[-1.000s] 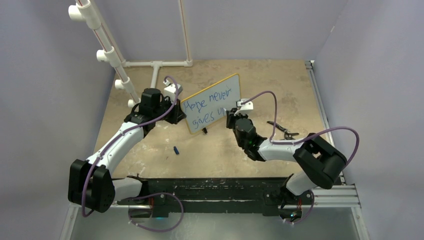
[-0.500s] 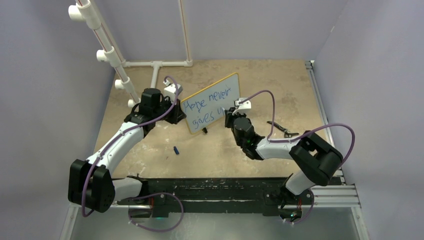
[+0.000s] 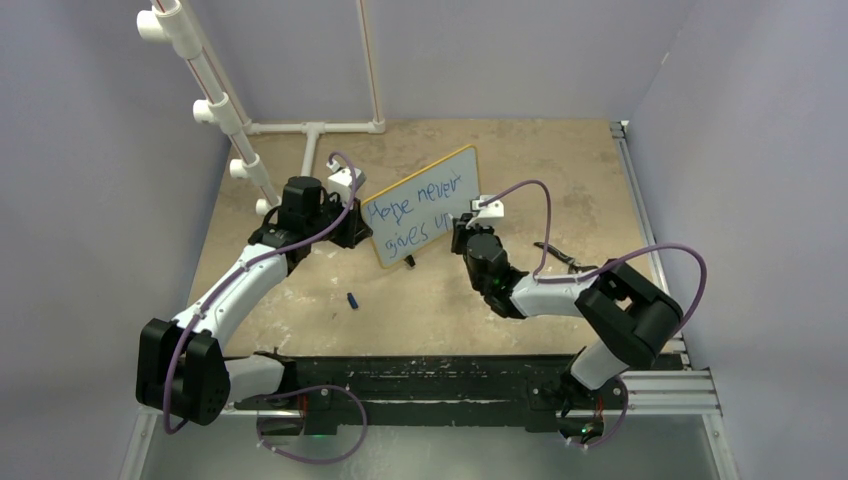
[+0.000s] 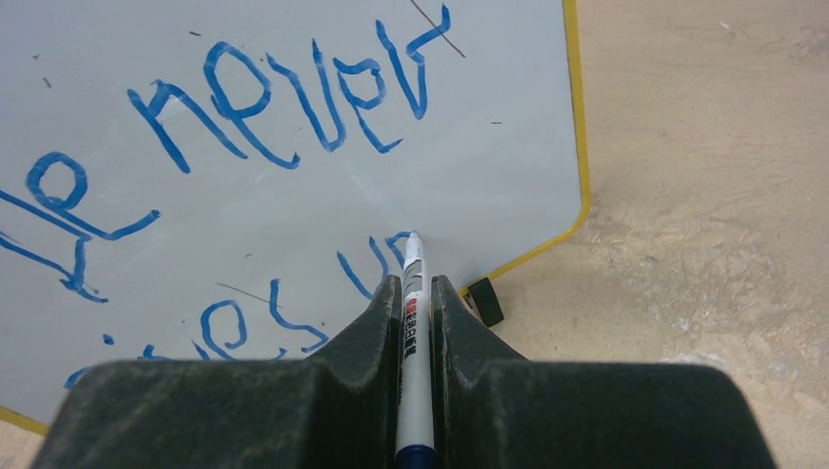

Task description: Write a sentence on the whiteboard

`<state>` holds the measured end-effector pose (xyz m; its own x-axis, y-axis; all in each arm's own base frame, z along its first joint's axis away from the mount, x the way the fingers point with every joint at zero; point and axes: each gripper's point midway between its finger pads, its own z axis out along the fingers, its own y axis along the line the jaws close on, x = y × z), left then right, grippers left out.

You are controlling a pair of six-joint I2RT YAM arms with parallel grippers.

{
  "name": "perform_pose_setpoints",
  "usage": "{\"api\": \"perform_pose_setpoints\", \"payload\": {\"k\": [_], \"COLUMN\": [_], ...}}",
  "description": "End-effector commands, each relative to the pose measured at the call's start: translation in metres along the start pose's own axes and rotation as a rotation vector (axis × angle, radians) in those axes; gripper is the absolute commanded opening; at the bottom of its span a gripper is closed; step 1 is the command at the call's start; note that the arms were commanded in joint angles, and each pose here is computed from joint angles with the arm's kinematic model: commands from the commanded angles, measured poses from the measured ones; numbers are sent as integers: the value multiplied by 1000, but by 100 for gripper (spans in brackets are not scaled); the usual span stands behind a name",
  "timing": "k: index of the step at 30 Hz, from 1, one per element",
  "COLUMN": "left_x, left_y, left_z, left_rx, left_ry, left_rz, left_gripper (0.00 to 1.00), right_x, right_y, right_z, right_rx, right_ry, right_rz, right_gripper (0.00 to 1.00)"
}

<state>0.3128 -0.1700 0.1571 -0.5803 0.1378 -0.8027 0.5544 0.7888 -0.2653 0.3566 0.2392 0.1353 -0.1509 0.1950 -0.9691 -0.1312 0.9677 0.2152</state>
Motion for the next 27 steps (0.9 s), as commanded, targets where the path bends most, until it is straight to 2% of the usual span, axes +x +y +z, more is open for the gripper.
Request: {"api": "perform_pose_setpoints", "payload": {"k": [1, 10, 27], "left_x": [-4, -5, -6], "left_y": [0, 0, -1], "left_z": [-2, -2, -3], "left_rx": [-9, -8, -7], "left_ry": [-11, -15, -20], "left_rz": [23, 24, 26], "left_gripper": [0, 0, 0], "right_x": [-15, -2, -5], "right_y": [1, 4, 14], "right_z": [9, 12, 5], "right_rx": [29, 2, -74], "right_ry": [-46, -5, -3], "right_rz": [41, 21, 18], "right_gripper": [0, 0, 0]}}
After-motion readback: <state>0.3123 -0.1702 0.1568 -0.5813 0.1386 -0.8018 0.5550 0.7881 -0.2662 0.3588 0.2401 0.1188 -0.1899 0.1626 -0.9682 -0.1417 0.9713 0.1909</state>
